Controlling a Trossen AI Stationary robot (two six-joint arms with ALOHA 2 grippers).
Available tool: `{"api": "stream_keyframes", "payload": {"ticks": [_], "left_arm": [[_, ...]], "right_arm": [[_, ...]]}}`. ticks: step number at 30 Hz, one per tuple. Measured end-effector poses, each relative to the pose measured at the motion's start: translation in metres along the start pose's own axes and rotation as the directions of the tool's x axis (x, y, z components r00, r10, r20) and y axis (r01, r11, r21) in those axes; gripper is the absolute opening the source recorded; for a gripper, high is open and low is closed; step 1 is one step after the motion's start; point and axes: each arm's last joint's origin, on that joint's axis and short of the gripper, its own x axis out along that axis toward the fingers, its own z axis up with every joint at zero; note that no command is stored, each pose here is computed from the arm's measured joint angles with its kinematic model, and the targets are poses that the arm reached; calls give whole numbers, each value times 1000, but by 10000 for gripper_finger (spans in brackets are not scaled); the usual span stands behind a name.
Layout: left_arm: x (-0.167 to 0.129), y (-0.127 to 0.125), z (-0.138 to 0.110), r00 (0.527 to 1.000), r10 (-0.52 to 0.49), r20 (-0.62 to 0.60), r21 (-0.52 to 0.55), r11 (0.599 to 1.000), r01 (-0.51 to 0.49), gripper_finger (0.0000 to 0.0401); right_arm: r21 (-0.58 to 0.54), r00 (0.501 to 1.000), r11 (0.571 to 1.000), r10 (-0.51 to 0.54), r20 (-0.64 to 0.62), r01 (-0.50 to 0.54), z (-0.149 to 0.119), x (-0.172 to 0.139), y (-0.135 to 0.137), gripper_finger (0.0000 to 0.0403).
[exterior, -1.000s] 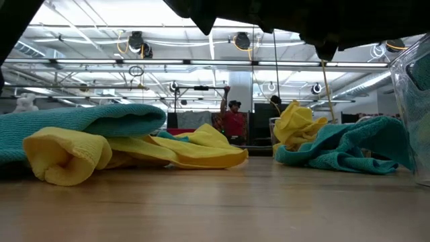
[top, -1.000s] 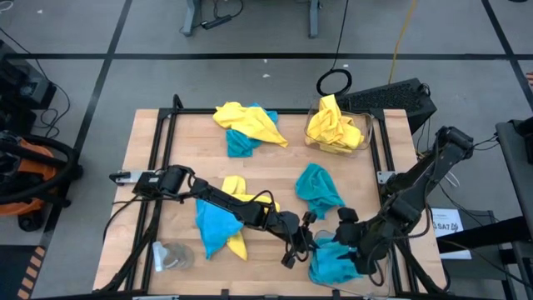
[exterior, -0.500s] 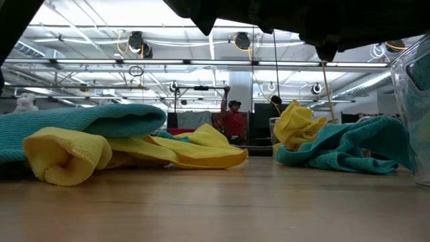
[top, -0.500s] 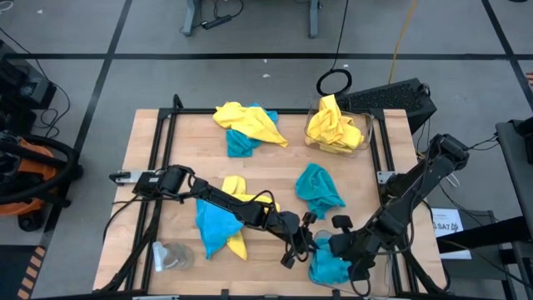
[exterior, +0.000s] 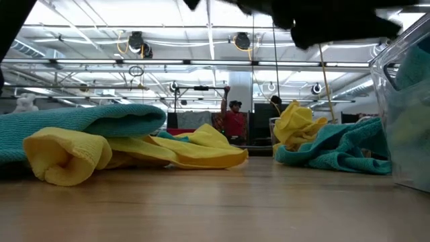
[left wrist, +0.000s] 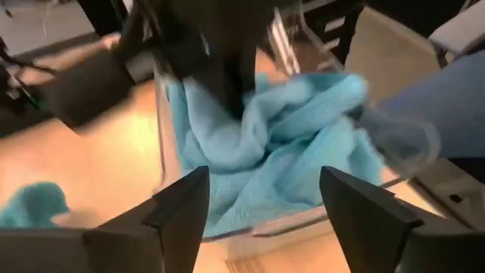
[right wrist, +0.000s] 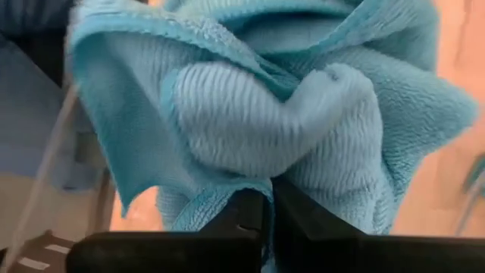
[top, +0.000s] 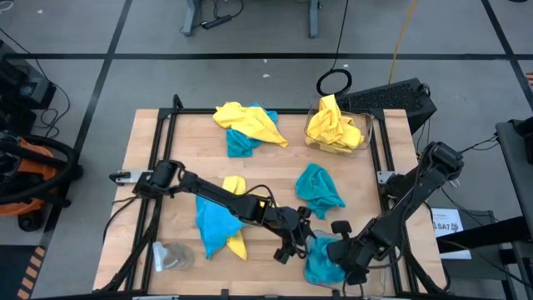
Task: Sort microfiber towel by color & place in baskets
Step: Put the blue microfiber cloth into the bottom transparent bin
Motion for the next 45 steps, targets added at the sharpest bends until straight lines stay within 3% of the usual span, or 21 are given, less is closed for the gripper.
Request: {"api": "stream_keyframes", "payload": {"ticks": [5, 15, 28, 36, 39, 42, 45], "left_arm": [[-26, -4, 26, 999, 13, 45, 52, 999, -15, 260], [-65, -3, 38, 982, 145, -118, 75, 988, -137, 260], [-70, -6, 27, 951, 167, -260, 56, 986, -158, 261], [-71, -7, 22, 936, 160, -315, 34, 987, -157, 261], [-72, -8, 19, 925, 156, -347, 33, 987, -154, 261], [-73, -8, 17, 912, 178, -369, 43, 984, -174, 261], [-74, -8, 16, 907, 183, -380, 38, 982, -183, 261]], "right_arm": [[10, 999, 1000, 1, -51, -1, -4, 18, 0, 3], [17, 992, 998, 68, -108, -66, -13, 39, 5, 13], [66, 976, 977, 197, 93, -203, -6, -32, 0, 177], [63, 935, 963, 236, 264, -261, -11, -87, -13, 205], [53, 936, 982, 156, 315, -182, -15, -98, -21, 208], [68, 947, 998, -30, 321, 9, -22, -99, -35, 208], [91, 934, 979, -201, 295, 182, -25, -97, -49, 208]]}}
